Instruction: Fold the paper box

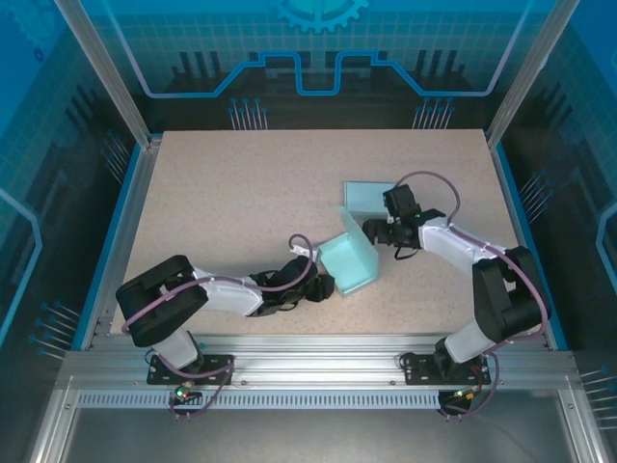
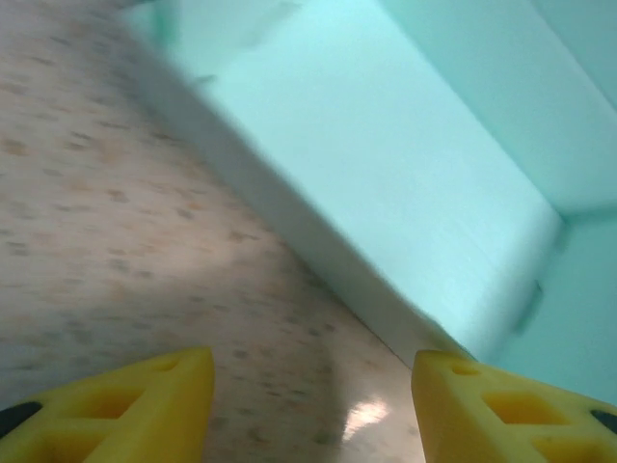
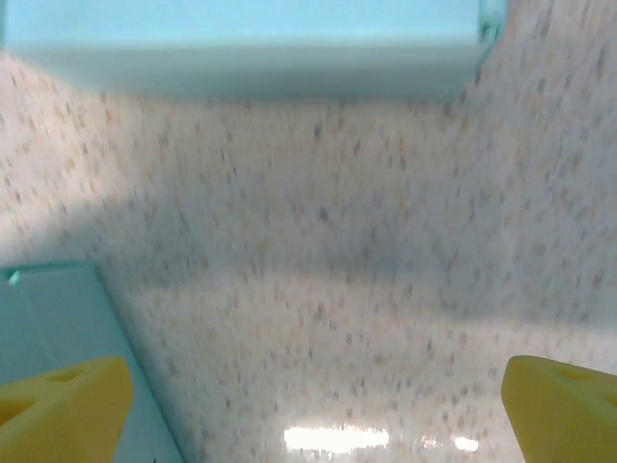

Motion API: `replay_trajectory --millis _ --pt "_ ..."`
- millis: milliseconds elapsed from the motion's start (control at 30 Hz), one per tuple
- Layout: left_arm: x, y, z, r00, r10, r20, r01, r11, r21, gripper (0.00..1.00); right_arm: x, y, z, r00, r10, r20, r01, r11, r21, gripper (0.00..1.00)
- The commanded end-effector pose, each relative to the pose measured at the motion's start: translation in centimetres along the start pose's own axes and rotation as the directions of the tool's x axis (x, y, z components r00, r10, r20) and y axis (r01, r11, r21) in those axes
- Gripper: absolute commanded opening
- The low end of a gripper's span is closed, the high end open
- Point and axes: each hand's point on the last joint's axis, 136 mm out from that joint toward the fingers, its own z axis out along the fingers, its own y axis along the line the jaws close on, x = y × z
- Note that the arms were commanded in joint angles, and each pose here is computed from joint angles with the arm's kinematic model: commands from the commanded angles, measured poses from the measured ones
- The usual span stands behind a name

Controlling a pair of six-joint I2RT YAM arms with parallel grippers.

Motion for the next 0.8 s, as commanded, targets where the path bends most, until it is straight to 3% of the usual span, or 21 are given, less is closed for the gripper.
replay_trajectory --millis 0,133,267,400,600,767 --pt "1.3 -1.8 -0.9 0.996 0.082 -0.043 -0.078 0.993 0.083 0.57 -1.2 -2.1 -0.7 1.000 -0.008 -0.005 0.008 0.997 0.071 1.00" --pt "-2.6 0.5 -4.4 0.971 0.228 0.074 -0.220 0.970 -0.098 0.58 -0.9 -5.2 -3.3 0.999 0.040 0.017 -0.042 0.988 0.152 1.00" --pt "-7.3 0.9 -6.6 0.900 0.427 0.085 -0.406 0.894 -0.192 0.59 0.0 -6.4 -7.0 0.994 0.081 0.078 -0.091 0.986 0.141 1.00" --pt "-9.8 1.4 -5.8 0.807 0.591 -0.001 -0.571 0.780 -0.256 0.57 1.1 -6.4 -10.6 0.986 0.101 0.135 -0.114 0.989 0.094 1.00" --pt "-10.6 2.1 -2.4 0.703 0.694 -0.155 -0.707 0.662 -0.248 0.54 2.4 -6.4 -15.1 0.968 0.123 0.217 -0.134 0.990 0.035 1.00" --pt "-11.2 2.9 -0.4 0.682 0.697 -0.223 -0.731 0.635 -0.249 0.49 4.0 -6.6 -16.5 0.962 0.136 0.237 -0.142 0.990 0.010 1.00"
